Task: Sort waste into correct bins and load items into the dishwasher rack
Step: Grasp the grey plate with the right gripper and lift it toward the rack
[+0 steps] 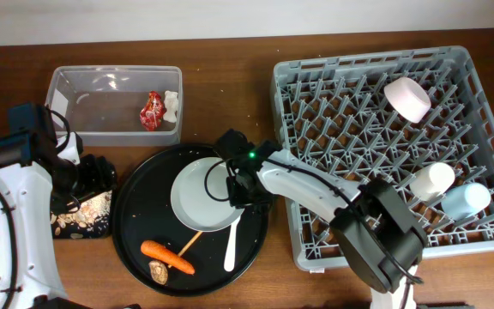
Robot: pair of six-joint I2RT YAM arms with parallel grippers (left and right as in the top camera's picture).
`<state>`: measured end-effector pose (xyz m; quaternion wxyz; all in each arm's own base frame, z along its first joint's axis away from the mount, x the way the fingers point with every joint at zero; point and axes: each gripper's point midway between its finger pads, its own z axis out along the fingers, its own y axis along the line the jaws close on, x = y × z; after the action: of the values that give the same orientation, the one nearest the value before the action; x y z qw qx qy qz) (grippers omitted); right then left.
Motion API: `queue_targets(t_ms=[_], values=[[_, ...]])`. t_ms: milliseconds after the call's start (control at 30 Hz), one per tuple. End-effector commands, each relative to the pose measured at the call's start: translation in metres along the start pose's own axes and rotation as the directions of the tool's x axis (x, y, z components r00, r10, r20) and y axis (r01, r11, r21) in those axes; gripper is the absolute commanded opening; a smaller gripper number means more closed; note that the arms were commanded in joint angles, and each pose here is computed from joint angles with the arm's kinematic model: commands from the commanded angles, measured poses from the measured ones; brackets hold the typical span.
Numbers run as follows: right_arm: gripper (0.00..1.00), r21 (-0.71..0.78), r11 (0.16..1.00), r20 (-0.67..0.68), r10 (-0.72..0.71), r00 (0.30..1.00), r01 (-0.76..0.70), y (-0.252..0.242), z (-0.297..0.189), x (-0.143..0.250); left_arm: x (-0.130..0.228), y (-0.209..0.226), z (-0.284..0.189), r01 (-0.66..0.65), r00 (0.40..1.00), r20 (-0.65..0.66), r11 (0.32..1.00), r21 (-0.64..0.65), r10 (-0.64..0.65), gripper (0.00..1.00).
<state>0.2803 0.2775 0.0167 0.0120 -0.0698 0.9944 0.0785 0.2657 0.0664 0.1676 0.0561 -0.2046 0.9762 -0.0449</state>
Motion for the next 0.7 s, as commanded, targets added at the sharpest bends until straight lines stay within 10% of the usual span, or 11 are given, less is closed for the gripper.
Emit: queue_targets(t_ms=[0,167,333,500,667], values=[[0.10,0.019,1.000,-0.004,0.020,1.000,-0.020,-0.006,0.004,0.000,0.002,-0.002,-0.001,0.009,1.000,0.005,1.000,0.012,-0.009,0.76],[0.04,0.001,0.999,0.051,0.043,0.998,-0.043,-0.001,-0.045,-0.026,0.002,-0.002,-0.001,0.009,1.000,0.005,1.000,0.012,-0.009,0.76],[0.04,0.261,0.960,0.363,0.003,0.932,-0.105,-0.058,-0.211,-0.061,0.002,-0.002,-0.001,0.009,1.000,0.005,1.000,0.012,-0.009,0.76],[0.04,0.641,0.481,0.747,-0.211,0.630,-0.598,-0.180,-0.391,-0.054,0.002,-0.002,-0.001,0.009,1.000,0.005,1.000,0.012,-0.009,0.76],[0.04,0.649,0.313,0.755,-0.145,0.640,-0.694,-0.237,-0.381,-0.069,0.002,-0.002,-0.001,0.009,1.000,0.005,1.000,0.016,-0.009,0.76]])
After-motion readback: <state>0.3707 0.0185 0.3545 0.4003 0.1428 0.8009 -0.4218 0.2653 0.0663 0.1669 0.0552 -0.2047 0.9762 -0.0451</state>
